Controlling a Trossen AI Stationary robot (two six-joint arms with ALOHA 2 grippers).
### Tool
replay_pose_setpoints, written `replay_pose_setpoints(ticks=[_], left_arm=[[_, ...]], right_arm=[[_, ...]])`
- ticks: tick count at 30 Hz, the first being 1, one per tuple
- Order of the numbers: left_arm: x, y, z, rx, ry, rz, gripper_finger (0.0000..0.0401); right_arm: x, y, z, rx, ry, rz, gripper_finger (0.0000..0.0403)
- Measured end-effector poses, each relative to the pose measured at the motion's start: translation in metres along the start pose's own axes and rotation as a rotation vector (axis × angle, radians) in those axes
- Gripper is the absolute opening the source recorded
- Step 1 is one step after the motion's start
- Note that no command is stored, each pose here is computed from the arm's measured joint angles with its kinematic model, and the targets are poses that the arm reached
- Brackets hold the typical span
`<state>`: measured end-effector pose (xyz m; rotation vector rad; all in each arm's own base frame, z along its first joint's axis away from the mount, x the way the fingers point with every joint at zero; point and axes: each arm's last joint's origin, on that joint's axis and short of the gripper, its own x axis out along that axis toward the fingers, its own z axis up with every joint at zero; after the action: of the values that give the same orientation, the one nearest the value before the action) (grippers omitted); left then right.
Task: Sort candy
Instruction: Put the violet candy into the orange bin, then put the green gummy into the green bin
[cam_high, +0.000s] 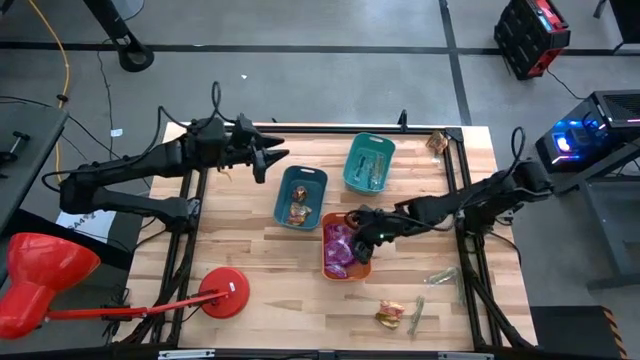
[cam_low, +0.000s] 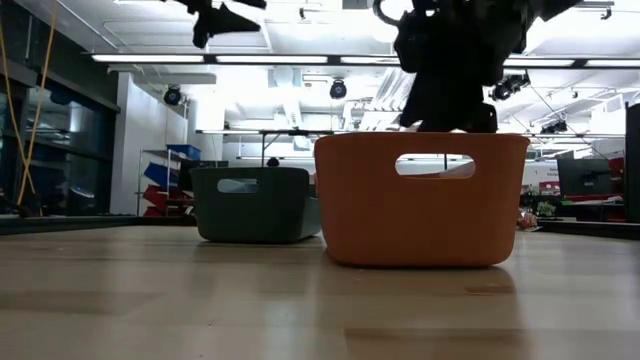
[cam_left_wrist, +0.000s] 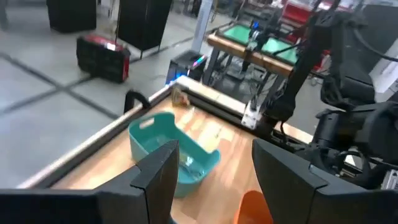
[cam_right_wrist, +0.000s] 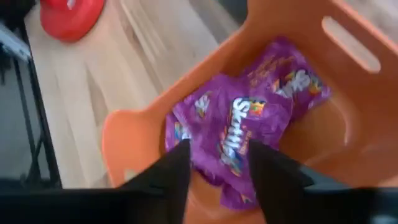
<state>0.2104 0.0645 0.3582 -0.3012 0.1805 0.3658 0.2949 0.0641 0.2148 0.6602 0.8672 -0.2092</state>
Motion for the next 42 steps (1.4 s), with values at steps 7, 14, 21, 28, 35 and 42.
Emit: replay_pose_setpoints(ticks=[7,14,21,28,35,42], left_arm=[[-0.017,0.015,0.012,0.102,-0.074,0.055,0.0197],[-0.013,0.036,0.011,0.044,0.001,-0.04,0.0197],[-0.01,0.04,0.01,0.058,0.021,-0.054,0.0197],[-0.01,0.04,0.011,0.041,0.015,-0.059,0.0197],[-0.01,0.04,0.011,-0.01,0.017,-0.058,0.0197],[-0.01,0.04,0.012,-0.034,0.006,-0.061,0.0197]], right_arm=[[-0.05,0.021,0.018,0.084,0.203,-0.017,0.0217],[-0.083,0.057,-0.044,0.44,0.54,-0.213,0.0199],[-0.064,0.073,-0.127,0.851,0.634,-0.224,0.0192],[-0.032,0.041,-0.163,0.916,0.637,-0.349,0.0192],[-0.007,0.012,-0.178,0.916,0.631,-0.46,0.0192],[0.008,0.0,-0.188,0.896,0.652,-0.453,0.0185]])
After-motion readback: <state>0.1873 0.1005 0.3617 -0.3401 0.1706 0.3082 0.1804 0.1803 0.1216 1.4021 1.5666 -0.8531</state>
